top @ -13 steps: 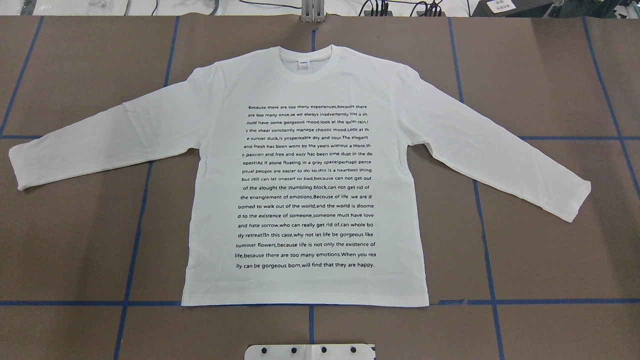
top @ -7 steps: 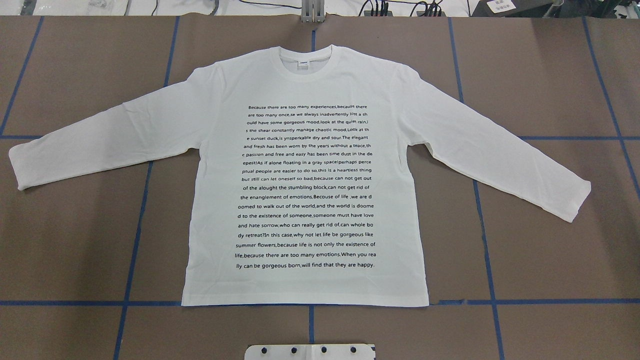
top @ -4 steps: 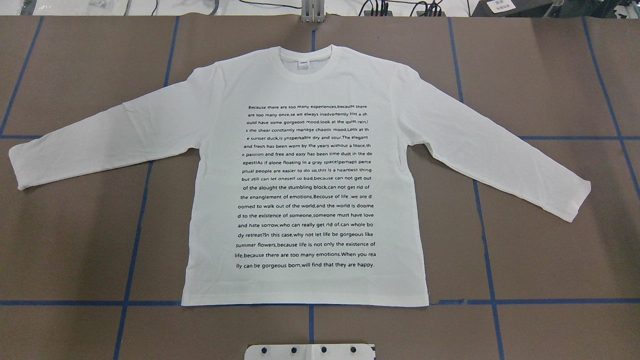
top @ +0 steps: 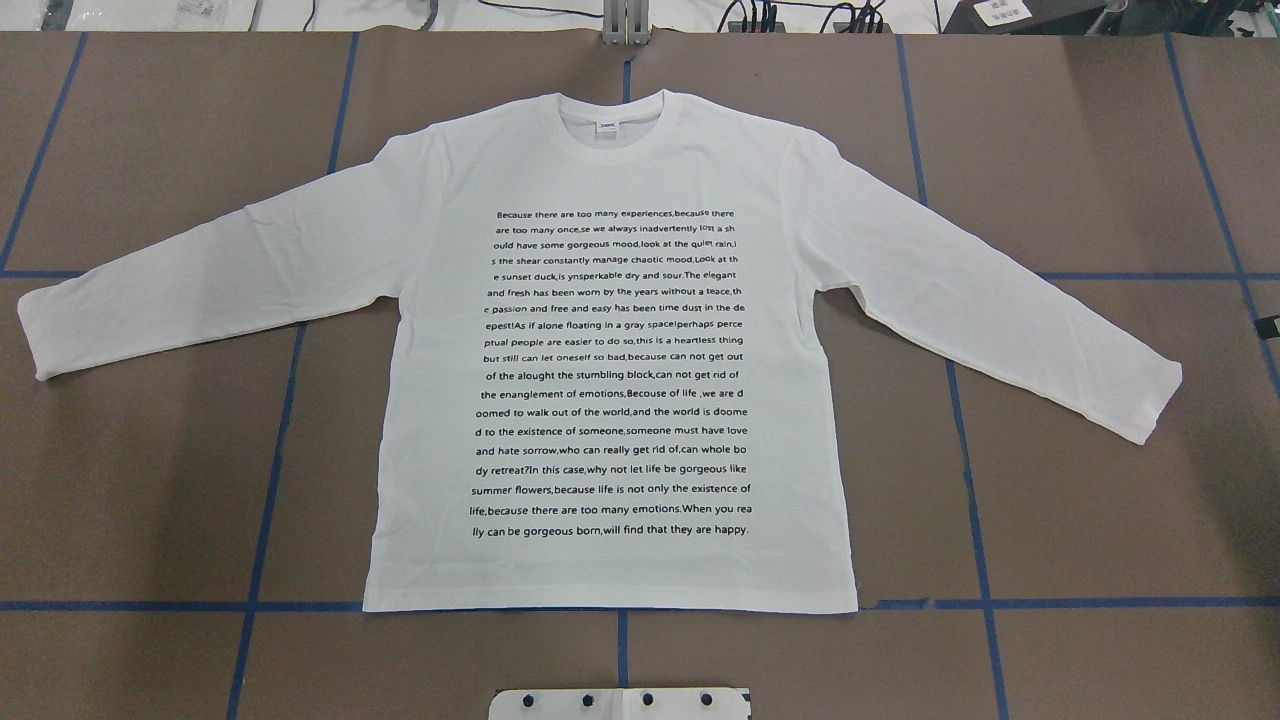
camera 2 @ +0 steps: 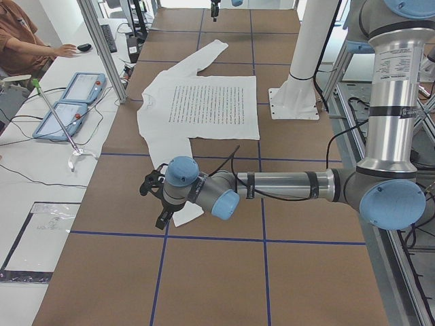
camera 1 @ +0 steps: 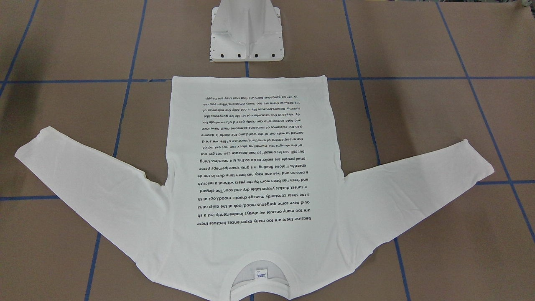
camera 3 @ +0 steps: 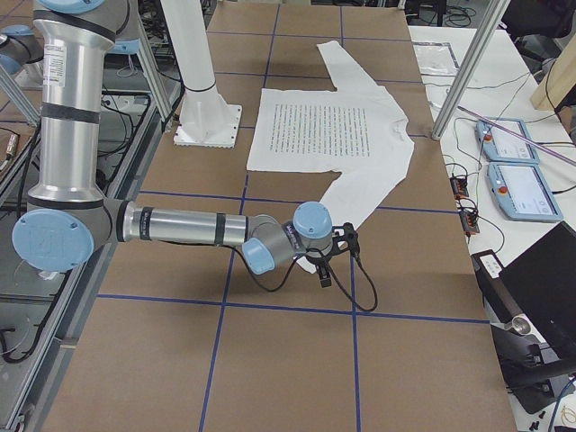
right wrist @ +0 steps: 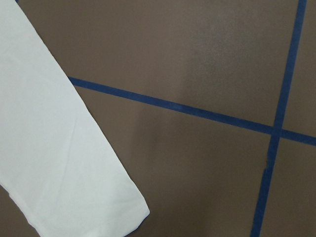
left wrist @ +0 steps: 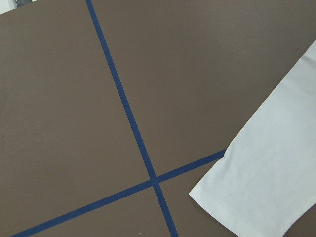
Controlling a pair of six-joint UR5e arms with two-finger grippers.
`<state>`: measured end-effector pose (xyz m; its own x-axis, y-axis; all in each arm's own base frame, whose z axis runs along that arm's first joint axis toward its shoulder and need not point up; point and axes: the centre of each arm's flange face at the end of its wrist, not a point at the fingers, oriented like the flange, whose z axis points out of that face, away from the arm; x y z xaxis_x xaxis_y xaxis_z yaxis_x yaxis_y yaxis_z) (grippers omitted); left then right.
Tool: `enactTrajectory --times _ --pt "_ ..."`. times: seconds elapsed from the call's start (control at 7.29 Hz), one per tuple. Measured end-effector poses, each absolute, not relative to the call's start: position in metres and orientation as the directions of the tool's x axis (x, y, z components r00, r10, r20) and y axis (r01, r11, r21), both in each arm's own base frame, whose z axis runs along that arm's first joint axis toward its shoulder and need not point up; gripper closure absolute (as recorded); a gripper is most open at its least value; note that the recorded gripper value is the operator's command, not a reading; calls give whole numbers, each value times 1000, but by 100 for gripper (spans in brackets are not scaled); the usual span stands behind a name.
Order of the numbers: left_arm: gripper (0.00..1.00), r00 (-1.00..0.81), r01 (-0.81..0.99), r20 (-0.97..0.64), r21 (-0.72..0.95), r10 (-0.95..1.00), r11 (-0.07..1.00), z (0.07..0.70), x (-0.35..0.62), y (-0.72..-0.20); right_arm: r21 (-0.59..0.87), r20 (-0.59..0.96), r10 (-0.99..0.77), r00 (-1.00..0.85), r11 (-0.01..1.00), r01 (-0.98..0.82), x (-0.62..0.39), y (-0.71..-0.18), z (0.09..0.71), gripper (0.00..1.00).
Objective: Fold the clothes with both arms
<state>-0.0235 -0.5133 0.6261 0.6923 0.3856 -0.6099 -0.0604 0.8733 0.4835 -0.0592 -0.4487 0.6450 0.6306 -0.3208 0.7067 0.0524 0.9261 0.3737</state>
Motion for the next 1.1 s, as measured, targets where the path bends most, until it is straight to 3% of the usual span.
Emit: enactTrajectory --times 0.55,1.1 --pt "0 689 -64 -610 487 392 871 629 -23 -512 215 753 -188 631 976 35 -153 -470 618 0" --pt "0 688 -65 -613 482 389 874 632 -23 -512 162 724 -172 668 984 78 -192 -460 640 0"
